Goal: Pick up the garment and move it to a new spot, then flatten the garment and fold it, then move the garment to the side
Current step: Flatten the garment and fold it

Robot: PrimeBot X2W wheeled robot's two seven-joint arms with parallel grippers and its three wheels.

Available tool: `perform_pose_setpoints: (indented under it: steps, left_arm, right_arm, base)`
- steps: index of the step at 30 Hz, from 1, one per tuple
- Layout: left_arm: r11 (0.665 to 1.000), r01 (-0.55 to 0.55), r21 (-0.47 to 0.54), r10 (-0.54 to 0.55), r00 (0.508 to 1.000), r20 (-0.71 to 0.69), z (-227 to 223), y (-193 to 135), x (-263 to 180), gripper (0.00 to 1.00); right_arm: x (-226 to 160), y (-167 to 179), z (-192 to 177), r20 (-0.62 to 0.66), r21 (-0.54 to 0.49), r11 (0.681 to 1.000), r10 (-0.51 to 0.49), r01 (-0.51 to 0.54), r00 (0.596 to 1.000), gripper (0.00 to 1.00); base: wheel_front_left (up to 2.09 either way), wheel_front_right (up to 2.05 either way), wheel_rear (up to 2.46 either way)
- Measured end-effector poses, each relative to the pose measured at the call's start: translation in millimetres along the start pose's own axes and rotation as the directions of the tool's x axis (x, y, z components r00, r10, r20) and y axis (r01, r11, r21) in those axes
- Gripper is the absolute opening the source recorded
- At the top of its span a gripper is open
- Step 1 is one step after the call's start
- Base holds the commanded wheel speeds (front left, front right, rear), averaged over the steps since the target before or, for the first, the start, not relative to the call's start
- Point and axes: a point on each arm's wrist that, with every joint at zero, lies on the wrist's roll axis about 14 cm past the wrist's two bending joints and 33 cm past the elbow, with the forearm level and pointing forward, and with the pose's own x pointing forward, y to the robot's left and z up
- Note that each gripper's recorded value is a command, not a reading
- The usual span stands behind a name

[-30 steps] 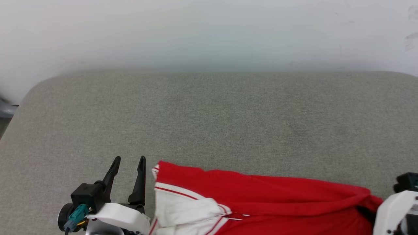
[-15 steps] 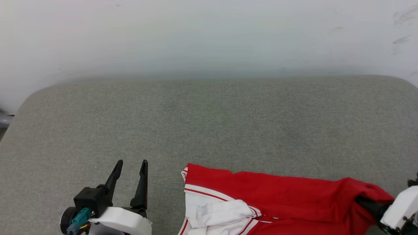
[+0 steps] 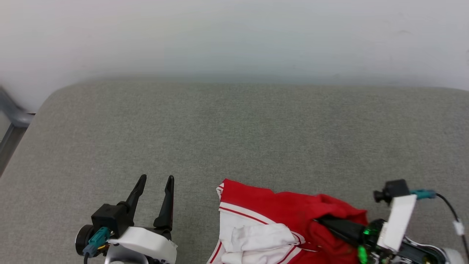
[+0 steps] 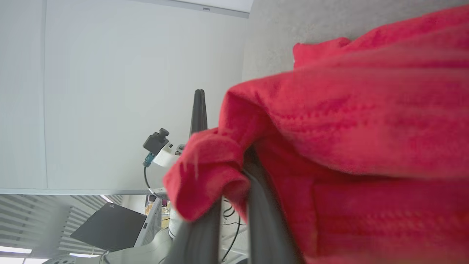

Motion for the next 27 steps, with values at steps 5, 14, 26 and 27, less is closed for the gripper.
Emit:
perform_pose_setpoints:
  steps: [5, 14, 26, 27]
  left_arm:
    - [1.000, -0.006, 0.002, 0.006, 1.000, 0.001, 0.5, 3.3, 3.3, 1.00]
    - [0.999, -0.032, -0.002, 0.032, 0.999, -0.012, -5.6, 11.4, 13.6, 1.00]
    - [0.999, -0.035, -0.011, 0.034, 0.999, -0.028, -13.5, 12.0, 19.0, 1.00]
    - [0.999, -0.030, -0.011, 0.029, 0.999, -0.026, -13.0, 10.7, 19.6, 1.00]
  right_arm:
    - [44.0, 28.9, -22.0, -0.093, 0.019, 0.993, 0.118, -0.117, 0.989, 0.00]
    - [102.7, 18.8, -54.8, -0.198, -0.031, 0.998, 0.051, -0.058, 0.979, 0.00]
    - [117.5, -5.1, -48.8, -0.108, -0.123, 0.991, -0.057, 0.044, 0.993, 1.00]
    - [116.7, -2.2, -46.5, -0.099, -0.141, 0.989, -0.054, 0.040, 0.994, 1.00]
  base:
    - [0.00, 0.00, 0.00]
    - [0.00, 0.00, 0.00]
    - [0.00, 0.00, 0.00]
    - [0.00, 0.00, 0.00]
